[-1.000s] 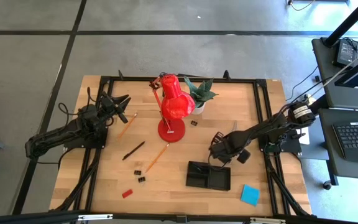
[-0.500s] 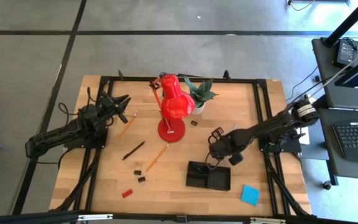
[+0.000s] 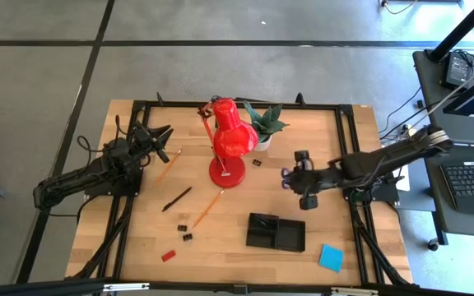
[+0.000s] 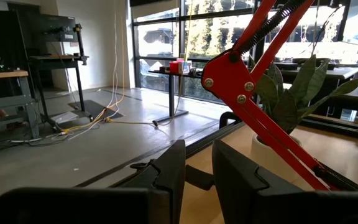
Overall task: Pick and place office supplies into organizer
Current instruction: Put the blue scissors into the black desk organizer
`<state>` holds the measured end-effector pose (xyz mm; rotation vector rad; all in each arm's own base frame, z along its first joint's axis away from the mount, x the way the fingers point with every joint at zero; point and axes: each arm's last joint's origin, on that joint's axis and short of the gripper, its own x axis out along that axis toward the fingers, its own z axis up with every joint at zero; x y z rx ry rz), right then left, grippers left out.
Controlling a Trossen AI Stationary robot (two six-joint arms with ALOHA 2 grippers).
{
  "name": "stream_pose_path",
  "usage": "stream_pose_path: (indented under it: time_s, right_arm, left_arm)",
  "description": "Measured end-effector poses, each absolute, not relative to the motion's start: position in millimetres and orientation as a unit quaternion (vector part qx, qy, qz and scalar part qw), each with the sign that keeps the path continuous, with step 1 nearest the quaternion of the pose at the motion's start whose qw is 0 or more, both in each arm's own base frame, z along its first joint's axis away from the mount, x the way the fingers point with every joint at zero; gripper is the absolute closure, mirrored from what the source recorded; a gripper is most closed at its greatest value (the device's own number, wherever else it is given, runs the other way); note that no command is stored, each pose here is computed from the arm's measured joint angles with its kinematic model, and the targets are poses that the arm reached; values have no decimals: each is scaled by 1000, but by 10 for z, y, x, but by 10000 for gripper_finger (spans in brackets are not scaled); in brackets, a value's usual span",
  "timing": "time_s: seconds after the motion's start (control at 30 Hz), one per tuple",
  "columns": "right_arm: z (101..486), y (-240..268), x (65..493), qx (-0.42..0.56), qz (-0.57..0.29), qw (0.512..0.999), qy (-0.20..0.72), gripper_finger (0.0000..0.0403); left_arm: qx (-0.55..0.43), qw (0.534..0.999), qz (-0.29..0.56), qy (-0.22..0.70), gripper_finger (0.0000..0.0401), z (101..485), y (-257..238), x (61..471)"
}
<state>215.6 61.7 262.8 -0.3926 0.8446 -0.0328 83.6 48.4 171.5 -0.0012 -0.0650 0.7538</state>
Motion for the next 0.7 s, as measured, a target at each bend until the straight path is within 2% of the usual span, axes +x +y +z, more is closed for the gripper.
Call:
stream_pose_path:
  time_s: [0.17, 0.3, 0.47, 0.7]
  right_arm:
    - [3008, 703, 2145, -113, -12, 963, 244, 326]
    - [3215, 795, 2137, -38, 0, 988, 150, 326]
    - [3241, 905, 2165, 49, 11, 991, 126, 326]
    - [3186, 1133, 2303, 100, 78, 986, 108, 325]
  left_arm:
    - [-1, 929, 368, -32, 327, 1716, 484, 835]
    - [-1, 929, 368, -32, 327, 1715, 484, 836]
    - [-1, 929, 368, -32, 327, 1716, 484, 835]
    - [-1, 929, 368, -32, 327, 1715, 484, 836]
